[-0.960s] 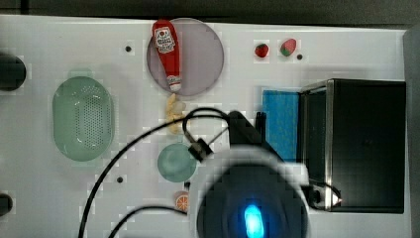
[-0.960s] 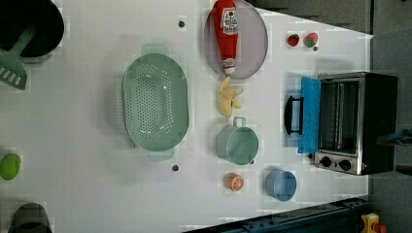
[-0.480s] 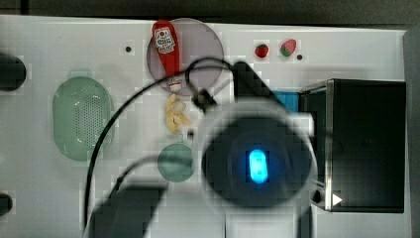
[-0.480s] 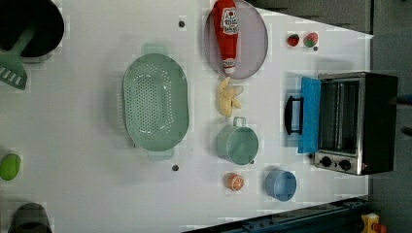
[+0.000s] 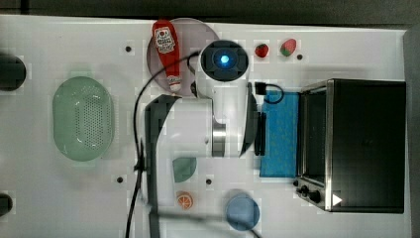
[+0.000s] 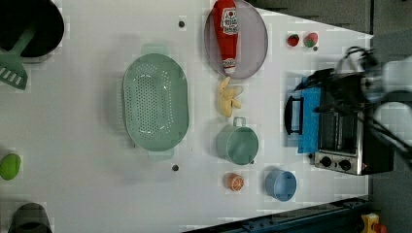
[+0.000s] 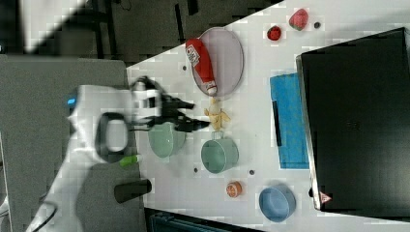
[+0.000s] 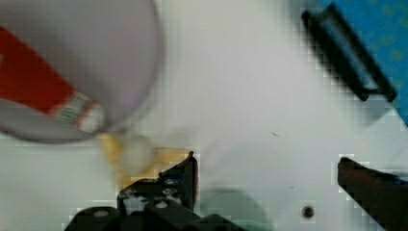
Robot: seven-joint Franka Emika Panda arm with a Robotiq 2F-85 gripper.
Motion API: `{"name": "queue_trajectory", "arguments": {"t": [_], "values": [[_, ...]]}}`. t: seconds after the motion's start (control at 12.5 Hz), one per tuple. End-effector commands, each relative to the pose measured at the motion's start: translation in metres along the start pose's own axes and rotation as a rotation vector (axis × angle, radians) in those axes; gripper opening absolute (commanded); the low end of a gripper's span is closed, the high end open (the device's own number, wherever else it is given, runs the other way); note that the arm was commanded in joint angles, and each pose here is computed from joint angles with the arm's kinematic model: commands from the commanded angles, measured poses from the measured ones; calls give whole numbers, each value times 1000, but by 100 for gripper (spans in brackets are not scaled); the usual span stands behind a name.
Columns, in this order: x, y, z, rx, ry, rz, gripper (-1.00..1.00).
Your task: Flap close oven.
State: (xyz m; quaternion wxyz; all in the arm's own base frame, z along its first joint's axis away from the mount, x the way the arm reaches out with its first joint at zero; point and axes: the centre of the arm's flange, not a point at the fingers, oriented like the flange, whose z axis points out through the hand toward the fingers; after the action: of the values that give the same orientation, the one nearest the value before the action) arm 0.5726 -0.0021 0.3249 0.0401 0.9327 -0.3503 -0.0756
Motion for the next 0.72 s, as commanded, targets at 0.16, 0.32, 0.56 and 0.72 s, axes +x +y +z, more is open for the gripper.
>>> {"name": "queue_trajectory", "arguments": {"t": [0.16, 0.32, 0.56, 0.72], "values": [[12, -10, 21, -124, 98, -182, 100], [25, -20, 53, -231, 130, -260, 100], [41, -32, 100, -385, 183, -384, 100], [48, -41, 129, -493, 229, -483, 100]]}}
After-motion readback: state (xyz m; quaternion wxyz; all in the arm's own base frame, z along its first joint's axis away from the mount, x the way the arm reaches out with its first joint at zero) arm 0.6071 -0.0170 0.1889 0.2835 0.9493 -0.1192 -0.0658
